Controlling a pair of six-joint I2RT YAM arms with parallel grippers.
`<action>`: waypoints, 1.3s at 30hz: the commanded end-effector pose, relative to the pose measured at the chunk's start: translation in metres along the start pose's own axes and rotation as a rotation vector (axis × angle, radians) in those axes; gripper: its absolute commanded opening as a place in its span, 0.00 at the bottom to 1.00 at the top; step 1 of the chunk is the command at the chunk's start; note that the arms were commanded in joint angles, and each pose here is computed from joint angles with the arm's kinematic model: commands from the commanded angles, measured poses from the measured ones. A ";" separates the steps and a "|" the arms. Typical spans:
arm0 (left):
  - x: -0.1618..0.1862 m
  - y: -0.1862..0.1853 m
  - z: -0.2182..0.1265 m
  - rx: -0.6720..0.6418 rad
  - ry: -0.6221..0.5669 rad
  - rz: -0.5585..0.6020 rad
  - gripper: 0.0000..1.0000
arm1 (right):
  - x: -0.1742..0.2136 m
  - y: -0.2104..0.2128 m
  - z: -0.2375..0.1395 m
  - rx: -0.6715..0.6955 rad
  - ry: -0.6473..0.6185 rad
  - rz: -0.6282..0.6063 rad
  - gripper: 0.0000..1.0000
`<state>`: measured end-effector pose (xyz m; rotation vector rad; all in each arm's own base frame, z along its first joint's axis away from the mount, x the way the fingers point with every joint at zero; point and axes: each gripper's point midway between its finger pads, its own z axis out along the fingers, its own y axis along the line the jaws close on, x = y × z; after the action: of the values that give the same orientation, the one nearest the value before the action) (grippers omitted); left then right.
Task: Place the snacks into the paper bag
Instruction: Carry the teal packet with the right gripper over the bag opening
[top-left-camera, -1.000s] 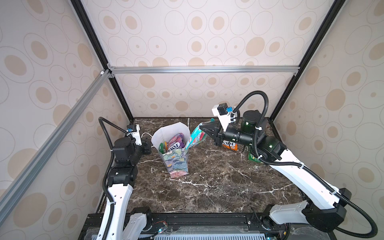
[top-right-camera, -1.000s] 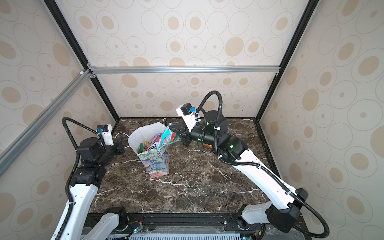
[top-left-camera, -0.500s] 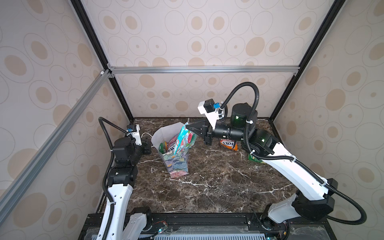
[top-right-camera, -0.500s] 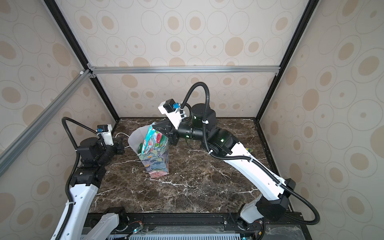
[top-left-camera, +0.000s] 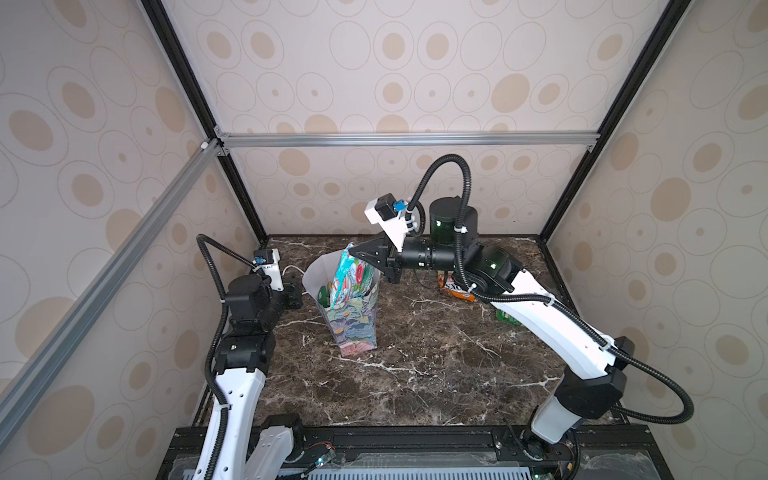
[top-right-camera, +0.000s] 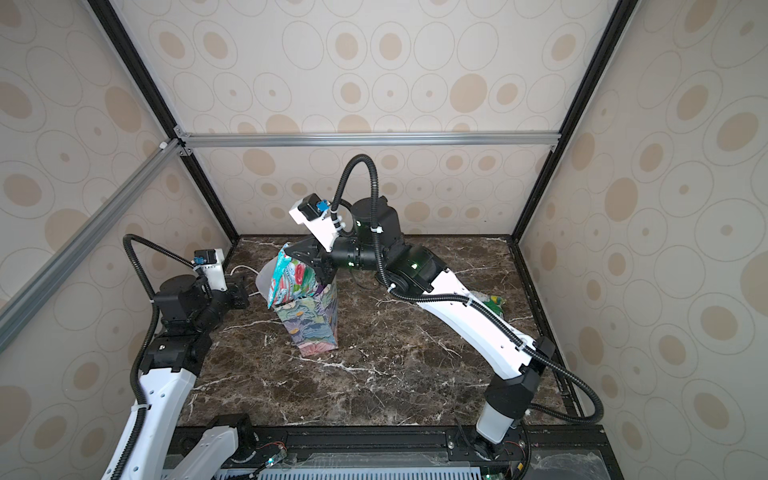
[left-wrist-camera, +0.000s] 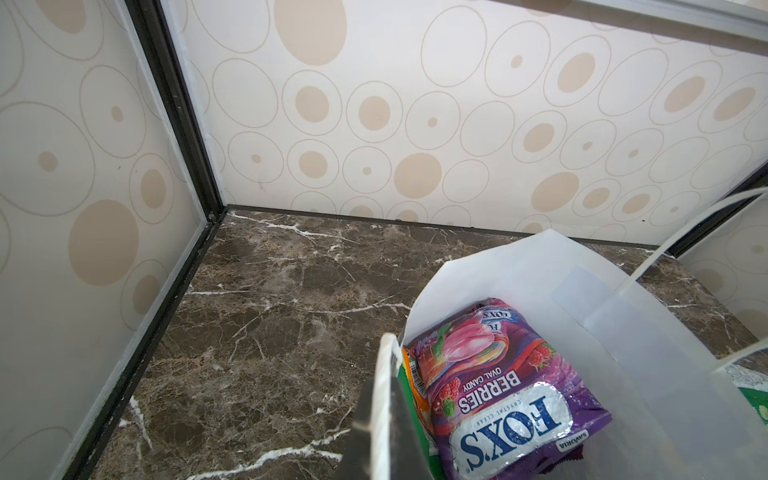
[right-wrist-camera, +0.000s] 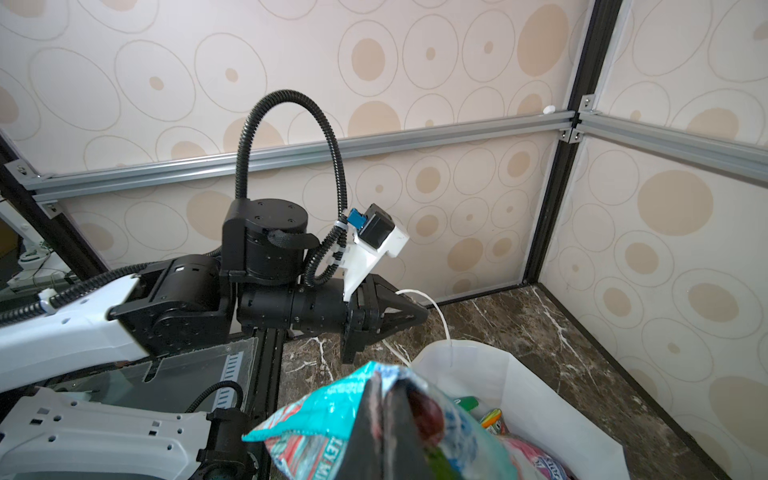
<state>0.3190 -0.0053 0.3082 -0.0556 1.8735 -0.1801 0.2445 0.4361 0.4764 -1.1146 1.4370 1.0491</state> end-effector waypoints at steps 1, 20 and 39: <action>-0.010 -0.002 -0.006 0.010 -0.034 0.016 0.00 | -0.007 -0.001 0.005 0.036 0.007 -0.033 0.00; -0.010 -0.003 -0.007 0.012 -0.038 0.016 0.00 | 0.037 -0.042 0.039 0.494 0.254 -0.218 0.00; -0.011 -0.003 -0.007 0.016 -0.040 0.017 0.00 | 0.083 -0.077 0.053 0.597 0.432 -0.325 0.00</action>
<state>0.3181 -0.0059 0.3095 -0.0526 1.8690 -0.1830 0.3139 0.4656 0.3841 -1.1102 1.6810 0.1780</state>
